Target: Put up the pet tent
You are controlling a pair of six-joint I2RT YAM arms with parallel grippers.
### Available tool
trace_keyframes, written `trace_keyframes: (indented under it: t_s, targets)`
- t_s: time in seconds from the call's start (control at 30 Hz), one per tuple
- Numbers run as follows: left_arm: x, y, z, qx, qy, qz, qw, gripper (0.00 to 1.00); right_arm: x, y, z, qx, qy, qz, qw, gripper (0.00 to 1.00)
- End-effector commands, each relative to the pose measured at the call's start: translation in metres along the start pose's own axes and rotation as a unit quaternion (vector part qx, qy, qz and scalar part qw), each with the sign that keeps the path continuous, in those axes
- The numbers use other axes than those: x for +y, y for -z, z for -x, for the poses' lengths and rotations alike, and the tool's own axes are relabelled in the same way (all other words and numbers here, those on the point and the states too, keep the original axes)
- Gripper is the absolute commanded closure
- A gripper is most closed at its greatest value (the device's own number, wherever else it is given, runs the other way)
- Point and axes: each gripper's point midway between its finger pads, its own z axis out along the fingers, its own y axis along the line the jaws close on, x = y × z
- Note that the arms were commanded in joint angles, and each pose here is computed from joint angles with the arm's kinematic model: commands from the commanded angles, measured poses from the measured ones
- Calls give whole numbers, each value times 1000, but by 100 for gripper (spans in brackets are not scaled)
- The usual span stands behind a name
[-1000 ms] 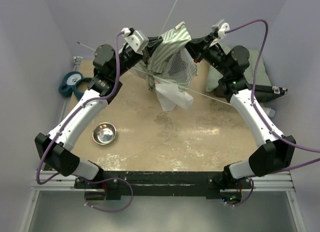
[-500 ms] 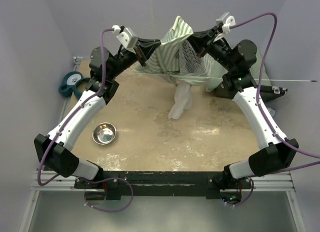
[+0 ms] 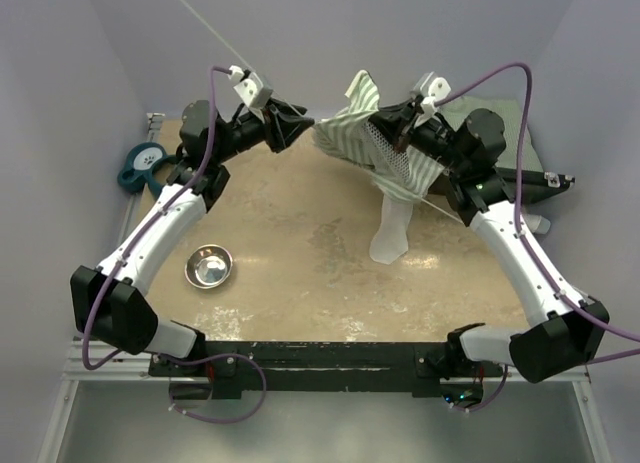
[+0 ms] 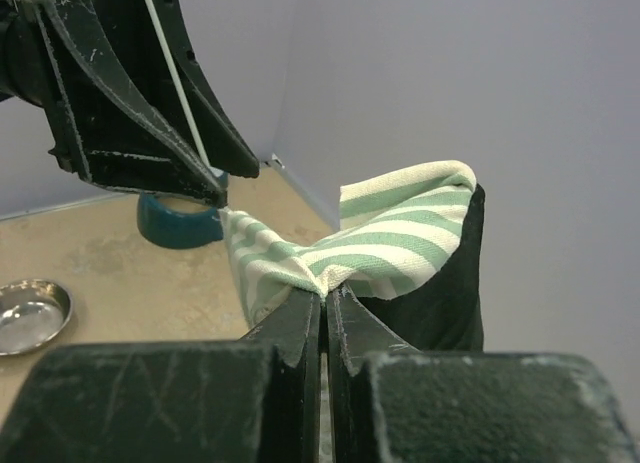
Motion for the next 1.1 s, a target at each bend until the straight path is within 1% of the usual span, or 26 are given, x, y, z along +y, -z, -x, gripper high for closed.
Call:
trace_keyframes:
  t_s: [0.0, 0.1, 0.23, 0.27, 0.3, 0.4, 0.47, 0.5, 0.57, 0.6, 0.67, 0.73, 0.8, 0.87, 0.9, 0.93, 1.0, 1.07]
  targets:
    - [-1, 24, -37, 74, 26, -26, 997, 49, -8, 10, 36, -50, 66, -37, 996, 100]
    - [-8, 39, -40, 101, 34, -44, 993, 32, -5, 8, 31, -49, 56, -39, 996, 100]
    - [-43, 58, -46, 135, 82, -120, 980, 4, -4, 1, 26, -49, 36, -54, 997, 100]
    - [-51, 65, -50, 144, 93, -129, 977, 2, -4, -1, 26, -53, 31, -59, 996, 100]
    - [-59, 74, -60, 160, 107, -133, 972, 2, -4, -3, 25, -53, 26, -67, 996, 100]
    - [-79, 102, -83, 178, 93, -151, 968, 1, -10, -11, 22, -54, 9, -91, 994, 100]
    - [-90, 117, -87, 167, 71, -146, 972, 0, -17, -16, 19, -53, -9, -104, 993, 100]
    - [-87, 123, -91, 167, 61, -118, 977, 0, -20, -18, 19, -54, -17, -108, 992, 100]
    - [-68, 131, -104, 178, 65, -48, 981, 0, -21, -21, 22, -58, -20, -110, 992, 100]
    - [-55, 136, -107, 179, 77, -21, 981, 0, -21, -20, 23, -60, -17, -111, 992, 100]
    - [-29, 147, -111, 175, 134, 13, 975, 1, -16, -16, 25, -61, -12, -102, 993, 100]
    - [7, 161, -118, 171, 193, 48, 965, 5, -9, -12, 25, -56, 4, -89, 994, 100]
    - [49, 173, -116, 155, 221, 89, 959, 9, -1, -6, 25, -53, 18, -72, 996, 100]
    - [81, 170, -101, 132, 211, 94, 964, 14, 4, -1, 23, -49, 37, -63, 996, 100]
    - [94, 162, -91, 127, 208, 94, 965, 14, 9, 1, 23, -49, 42, -53, 997, 100]
    - [104, 150, -69, 102, 190, 81, 973, 15, 13, 3, 21, -48, 45, -44, 997, 100]
    - [112, 125, -39, 70, 199, 52, 976, 18, 19, 5, 18, -42, 53, -32, 997, 100]
    - [105, 97, -23, 62, 206, 2, 977, 21, 22, 7, 12, -34, 59, -26, 997, 100]
